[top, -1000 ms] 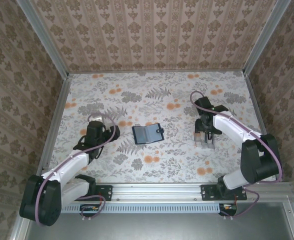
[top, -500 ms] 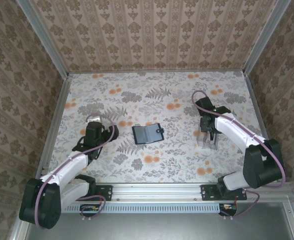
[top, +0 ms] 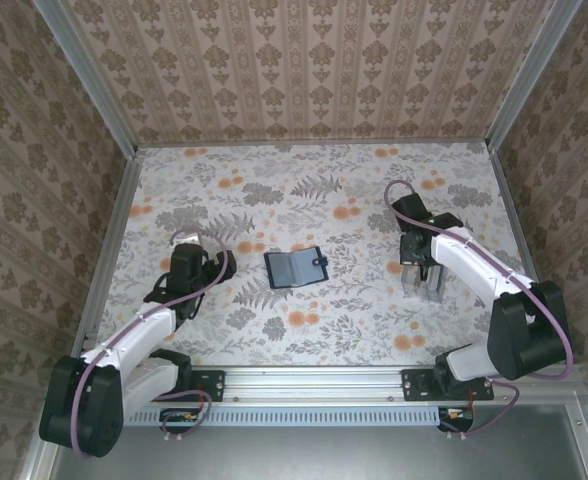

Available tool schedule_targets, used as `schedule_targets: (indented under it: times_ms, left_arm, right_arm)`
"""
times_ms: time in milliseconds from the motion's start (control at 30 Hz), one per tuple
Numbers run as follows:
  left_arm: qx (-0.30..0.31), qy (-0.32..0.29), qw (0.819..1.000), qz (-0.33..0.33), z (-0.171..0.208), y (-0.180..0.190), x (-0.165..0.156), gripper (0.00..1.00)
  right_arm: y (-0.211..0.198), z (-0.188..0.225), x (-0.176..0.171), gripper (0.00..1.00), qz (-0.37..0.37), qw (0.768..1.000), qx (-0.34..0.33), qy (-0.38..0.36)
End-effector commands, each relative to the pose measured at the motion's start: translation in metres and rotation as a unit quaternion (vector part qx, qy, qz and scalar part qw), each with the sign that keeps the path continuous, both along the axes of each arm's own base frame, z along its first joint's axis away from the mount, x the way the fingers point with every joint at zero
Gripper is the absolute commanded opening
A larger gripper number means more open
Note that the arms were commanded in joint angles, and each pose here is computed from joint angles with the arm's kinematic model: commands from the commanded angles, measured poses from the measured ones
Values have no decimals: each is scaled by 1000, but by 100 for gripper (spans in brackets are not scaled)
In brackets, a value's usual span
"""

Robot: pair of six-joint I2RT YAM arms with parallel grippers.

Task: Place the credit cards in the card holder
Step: Pick up the credit card from the storage box, then insert the credit card into the card slot.

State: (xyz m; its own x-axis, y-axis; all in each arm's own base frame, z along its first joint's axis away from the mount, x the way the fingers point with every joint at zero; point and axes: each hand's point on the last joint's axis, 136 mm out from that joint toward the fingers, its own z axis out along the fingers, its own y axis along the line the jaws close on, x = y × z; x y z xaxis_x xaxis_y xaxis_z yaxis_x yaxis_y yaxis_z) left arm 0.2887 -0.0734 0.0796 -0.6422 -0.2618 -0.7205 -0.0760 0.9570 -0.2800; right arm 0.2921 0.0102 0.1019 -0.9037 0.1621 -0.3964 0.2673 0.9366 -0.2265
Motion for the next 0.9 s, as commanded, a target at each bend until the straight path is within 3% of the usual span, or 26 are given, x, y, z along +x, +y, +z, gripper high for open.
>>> schedule_targets:
  times_ms: [0,233,400,500,700,867]
  left_arm:
    - [-8,4,1000,-7,-4,-1,-1,96]
    - [-30,-3,998,-56,0,-21,3,94]
    - [-78,-23,986,-149,10,-61,5,85]
    - [-92,-18,976,-195,10,-82,1,81]
    - [-95,-12,964,-247,10,-107,-5,68]
    - [-82,2,965,-250,2,-114,-3,54]
  right_arm:
    - [11,19,-5,1,12,999,41,-20]
    - [69,66,4,0,123,969,189,-102]
    - [144,69,22,0,260,897,336,-119]
    - [176,57,37,0,293,862,402,-100]
    - [221,35,55,0,340,810,474,-60]
    - [246,14,59,0,349,796,493,-25]
